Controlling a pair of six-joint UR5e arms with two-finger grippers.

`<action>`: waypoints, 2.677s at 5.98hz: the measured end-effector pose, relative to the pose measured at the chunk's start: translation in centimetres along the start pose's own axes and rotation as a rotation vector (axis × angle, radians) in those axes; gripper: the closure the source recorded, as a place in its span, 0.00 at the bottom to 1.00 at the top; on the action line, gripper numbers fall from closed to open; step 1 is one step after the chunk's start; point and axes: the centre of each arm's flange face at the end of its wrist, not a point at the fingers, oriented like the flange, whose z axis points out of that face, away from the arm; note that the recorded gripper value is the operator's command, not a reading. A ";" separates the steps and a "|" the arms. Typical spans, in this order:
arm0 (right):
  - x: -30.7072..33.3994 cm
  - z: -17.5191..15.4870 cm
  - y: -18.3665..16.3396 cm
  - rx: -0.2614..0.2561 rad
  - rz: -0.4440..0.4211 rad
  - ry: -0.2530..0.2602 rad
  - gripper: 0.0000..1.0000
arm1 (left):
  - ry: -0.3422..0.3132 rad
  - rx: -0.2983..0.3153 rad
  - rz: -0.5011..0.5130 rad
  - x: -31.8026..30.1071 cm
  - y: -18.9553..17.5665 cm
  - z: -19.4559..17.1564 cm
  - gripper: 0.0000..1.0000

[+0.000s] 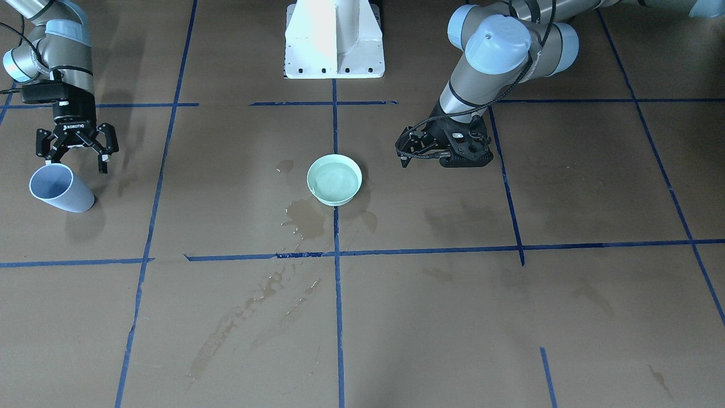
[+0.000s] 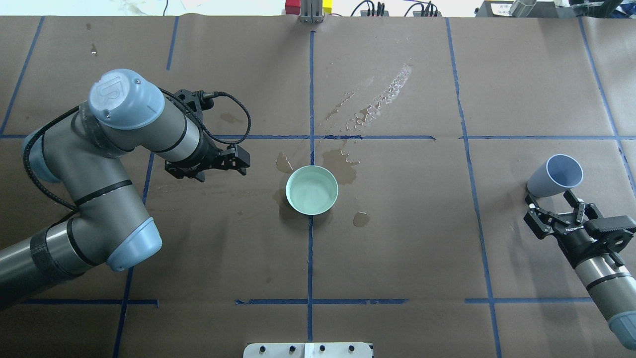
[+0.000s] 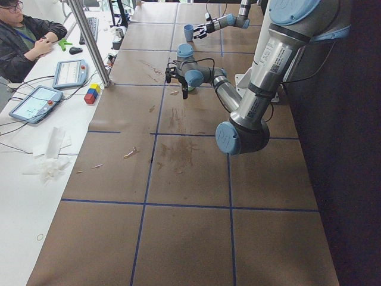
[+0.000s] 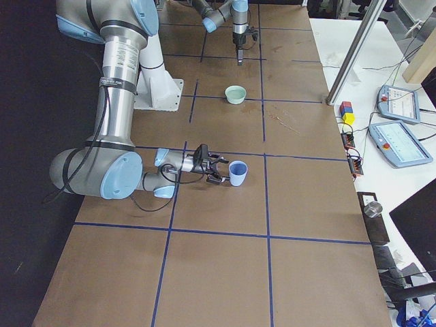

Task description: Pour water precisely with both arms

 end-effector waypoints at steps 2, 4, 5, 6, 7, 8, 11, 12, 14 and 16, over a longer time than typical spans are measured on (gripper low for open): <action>1.0 -1.0 0.1 -0.009 0.003 -0.017 0.00 | 0.002 0.000 0.000 0.1 0.1 0.0 0.00; 4.2 -2.7 -0.2 -0.026 0.010 -0.042 0.00 | 0.005 0.002 0.002 0.3 0.1 -0.1 0.00; 6.5 -3.4 -0.3 -0.039 0.013 -0.054 0.00 | 0.006 0.002 0.003 0.4 0.1 -0.2 0.00; 8.8 -4.2 -0.6 -0.061 0.012 -0.070 0.00 | 0.007 0.003 0.004 0.4 0.1 -0.3 0.00; 10.9 -5.0 -1.2 -0.087 -0.001 -0.094 0.00 | 0.008 0.003 0.003 0.4 0.1 -0.3 0.00; 12.5 -5.7 -1.6 -0.109 -0.018 -0.127 0.00 | 0.008 0.003 0.003 0.4 0.1 -0.3 0.00; 18.5 -5.5 -4.1 -0.235 -0.055 -0.146 0.00 | 0.007 0.004 0.002 0.4 0.1 -0.3 0.00; 21.1 -5.2 -5.7 -0.289 -0.072 -0.134 0.00 | 0.008 0.005 0.003 0.4 0.1 -0.3 0.00; 25.9 -4.3 -10.2 -0.404 -0.071 -0.128 0.00 | 0.012 0.007 0.002 0.6 0.2 -0.5 0.00; 30.8 -3.8 -15.3 -0.523 -0.076 -0.148 0.00 | 0.015 0.011 -0.006 1.0 0.4 -0.5 0.00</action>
